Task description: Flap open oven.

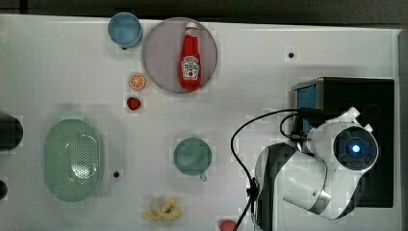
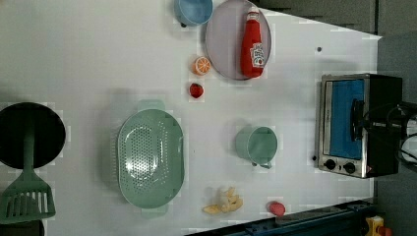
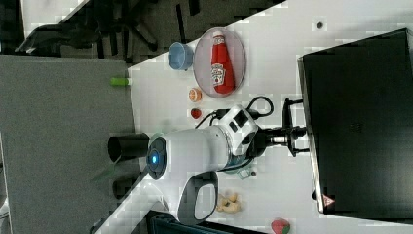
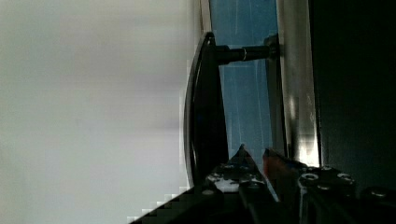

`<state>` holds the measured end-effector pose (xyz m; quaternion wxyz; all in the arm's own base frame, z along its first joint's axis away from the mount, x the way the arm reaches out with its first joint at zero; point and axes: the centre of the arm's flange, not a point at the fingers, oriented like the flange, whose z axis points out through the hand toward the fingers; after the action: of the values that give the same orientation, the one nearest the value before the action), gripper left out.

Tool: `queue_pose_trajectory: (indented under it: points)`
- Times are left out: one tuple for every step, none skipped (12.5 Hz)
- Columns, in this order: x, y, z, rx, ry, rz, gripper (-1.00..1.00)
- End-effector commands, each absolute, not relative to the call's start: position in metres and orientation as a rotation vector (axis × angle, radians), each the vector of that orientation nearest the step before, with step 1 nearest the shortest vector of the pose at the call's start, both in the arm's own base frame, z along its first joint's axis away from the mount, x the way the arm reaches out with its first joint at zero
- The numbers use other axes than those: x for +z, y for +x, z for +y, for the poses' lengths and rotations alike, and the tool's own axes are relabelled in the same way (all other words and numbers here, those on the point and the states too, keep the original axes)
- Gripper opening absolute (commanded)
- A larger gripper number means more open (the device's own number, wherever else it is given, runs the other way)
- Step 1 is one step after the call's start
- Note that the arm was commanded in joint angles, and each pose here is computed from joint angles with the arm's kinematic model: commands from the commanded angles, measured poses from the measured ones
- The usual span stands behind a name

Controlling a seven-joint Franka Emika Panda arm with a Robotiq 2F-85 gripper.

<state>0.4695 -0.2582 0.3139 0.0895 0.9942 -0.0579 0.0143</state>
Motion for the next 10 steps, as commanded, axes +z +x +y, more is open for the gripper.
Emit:
queue_pose_trajectory:
  points:
    - [0.313, 0.476, -0.255, 0.046, 2.955, -0.102, -0.65]
    - [0.313, 0.479, -0.249, 0.046, 2.956, -0.088, -0.65]
    - [0.311, 0.48, -0.245, 0.04, 2.957, -0.076, -0.65]
    - [0.309, 0.482, -0.239, 0.037, 2.959, -0.065, -0.65]
    - [0.307, 0.484, -0.231, 0.023, 2.955, -0.025, -0.65]
    - [0.305, 0.486, -0.222, 0.009, 2.941, 0.027, -0.65]
    - [0.304, 0.49, -0.212, -0.003, 2.916, 0.077, -0.65]
    - [0.302, 0.493, -0.202, -0.015, 2.885, 0.101, -0.65]
    - [0.299, 0.494, -0.193, -0.024, 2.857, 0.089, -0.65]
    - [0.295, 0.496, -0.184, -0.031, 2.83, 0.049, -0.65]
